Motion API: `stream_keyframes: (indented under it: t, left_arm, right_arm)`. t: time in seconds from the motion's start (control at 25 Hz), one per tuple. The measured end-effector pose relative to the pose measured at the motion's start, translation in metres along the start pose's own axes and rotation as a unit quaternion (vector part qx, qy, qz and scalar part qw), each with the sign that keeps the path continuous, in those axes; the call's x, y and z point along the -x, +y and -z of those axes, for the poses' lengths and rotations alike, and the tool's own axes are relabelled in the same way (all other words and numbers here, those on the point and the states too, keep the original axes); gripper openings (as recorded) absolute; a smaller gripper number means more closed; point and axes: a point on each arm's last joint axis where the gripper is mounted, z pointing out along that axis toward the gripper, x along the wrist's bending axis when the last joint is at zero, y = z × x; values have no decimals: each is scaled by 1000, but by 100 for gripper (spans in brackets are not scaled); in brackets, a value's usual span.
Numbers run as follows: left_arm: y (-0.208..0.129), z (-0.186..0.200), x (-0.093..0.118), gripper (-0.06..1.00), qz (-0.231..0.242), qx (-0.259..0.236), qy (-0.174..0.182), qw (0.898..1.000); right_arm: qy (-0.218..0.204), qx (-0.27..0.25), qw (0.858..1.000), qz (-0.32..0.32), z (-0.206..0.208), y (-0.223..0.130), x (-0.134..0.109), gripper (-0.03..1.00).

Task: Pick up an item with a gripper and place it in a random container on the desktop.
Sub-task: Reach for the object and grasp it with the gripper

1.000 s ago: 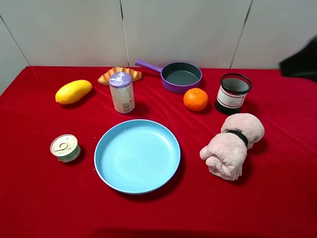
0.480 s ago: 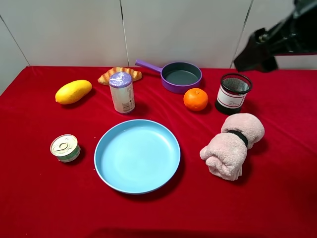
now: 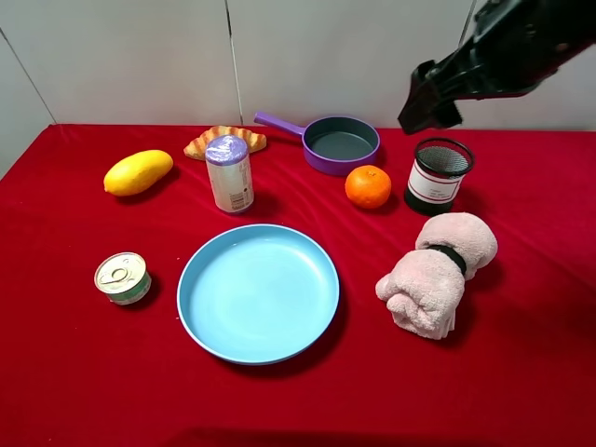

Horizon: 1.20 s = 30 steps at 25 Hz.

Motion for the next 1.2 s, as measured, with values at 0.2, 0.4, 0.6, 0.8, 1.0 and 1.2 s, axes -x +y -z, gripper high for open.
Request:
stream_keyframes:
  t: [0.2,0.4,0.6,0.8,1.0,1.2]
  left_arm:
    - [0,0,0,99,0,0,0,1000]
    - [0,0,0,99,0,0,0,1000]
    - [0,0,0,99,0,0,0,1000]
    - [0,0,0,99,0,0,0,1000]
    - [0,0,0,99,0,0,0,1000]
    - [0,0,0,99,0,0,0,1000]
  right_arm:
    - [4,-19,1000,10,-24,11,2,69]
    - [5,-29,999,20,-49,19,4,69]
    - [1,-36,999,33,-67,28,6,69]
    - [-5,-47,997,57,-83,32,9,69]
    - [-5,-53,996,71,-96,38,10,69]
    - [-3,-67,995,79,-119,44,11,69]
